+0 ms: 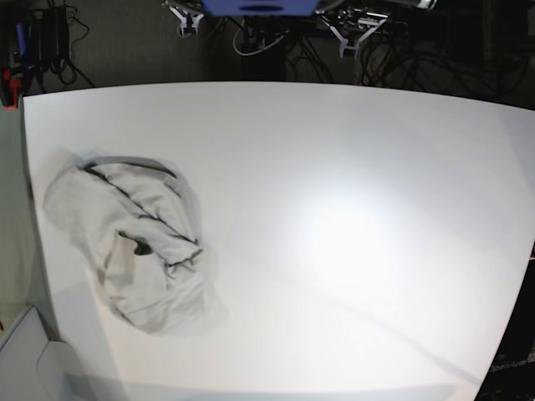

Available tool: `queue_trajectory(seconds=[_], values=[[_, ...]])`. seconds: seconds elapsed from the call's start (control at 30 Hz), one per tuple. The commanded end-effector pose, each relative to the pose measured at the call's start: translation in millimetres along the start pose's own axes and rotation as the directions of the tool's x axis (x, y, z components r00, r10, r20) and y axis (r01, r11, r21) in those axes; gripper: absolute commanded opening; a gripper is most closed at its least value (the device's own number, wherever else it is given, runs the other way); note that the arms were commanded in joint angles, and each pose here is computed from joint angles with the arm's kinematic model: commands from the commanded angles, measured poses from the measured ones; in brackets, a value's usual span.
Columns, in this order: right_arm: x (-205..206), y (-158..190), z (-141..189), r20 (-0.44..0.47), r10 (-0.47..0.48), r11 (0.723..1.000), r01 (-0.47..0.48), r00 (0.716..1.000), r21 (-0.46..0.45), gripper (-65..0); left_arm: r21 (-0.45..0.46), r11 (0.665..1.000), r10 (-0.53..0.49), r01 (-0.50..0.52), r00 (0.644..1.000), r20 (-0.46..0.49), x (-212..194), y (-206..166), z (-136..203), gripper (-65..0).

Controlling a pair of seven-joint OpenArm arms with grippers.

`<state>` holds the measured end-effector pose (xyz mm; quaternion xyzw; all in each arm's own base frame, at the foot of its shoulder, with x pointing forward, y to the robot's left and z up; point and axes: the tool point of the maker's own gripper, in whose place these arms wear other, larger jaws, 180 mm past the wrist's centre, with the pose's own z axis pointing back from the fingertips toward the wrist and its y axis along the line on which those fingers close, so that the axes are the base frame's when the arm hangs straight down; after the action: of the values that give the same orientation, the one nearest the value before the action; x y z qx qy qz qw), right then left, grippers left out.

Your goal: Layout the t-shirt on the table in an organized manner, then fold the t-shirt properly

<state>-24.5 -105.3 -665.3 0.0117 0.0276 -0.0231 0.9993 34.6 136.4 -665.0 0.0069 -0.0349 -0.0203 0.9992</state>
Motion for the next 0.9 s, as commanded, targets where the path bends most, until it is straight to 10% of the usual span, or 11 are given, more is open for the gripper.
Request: queue_trajectory(seconds=[0.0, 0.87], values=[[-3.3, 1.2, 0.0, -0.006, 0.0, 1.0, 0.0, 1.0, 0.006, -65.0, 0.004, 1.0, -0.002, 0.002, 1.0, 0.006, 2.1, 1.8, 0.0, -65.0], [-7.1, -0.9, 0.9, 0.023, -0.002, 1.0, 0.002, 1.0, 0.003, -65.0, 0.004, 1.0, -0.002, 0.002, 1.0, -0.004, -6.2, 1.4, 0.2, -65.0]])
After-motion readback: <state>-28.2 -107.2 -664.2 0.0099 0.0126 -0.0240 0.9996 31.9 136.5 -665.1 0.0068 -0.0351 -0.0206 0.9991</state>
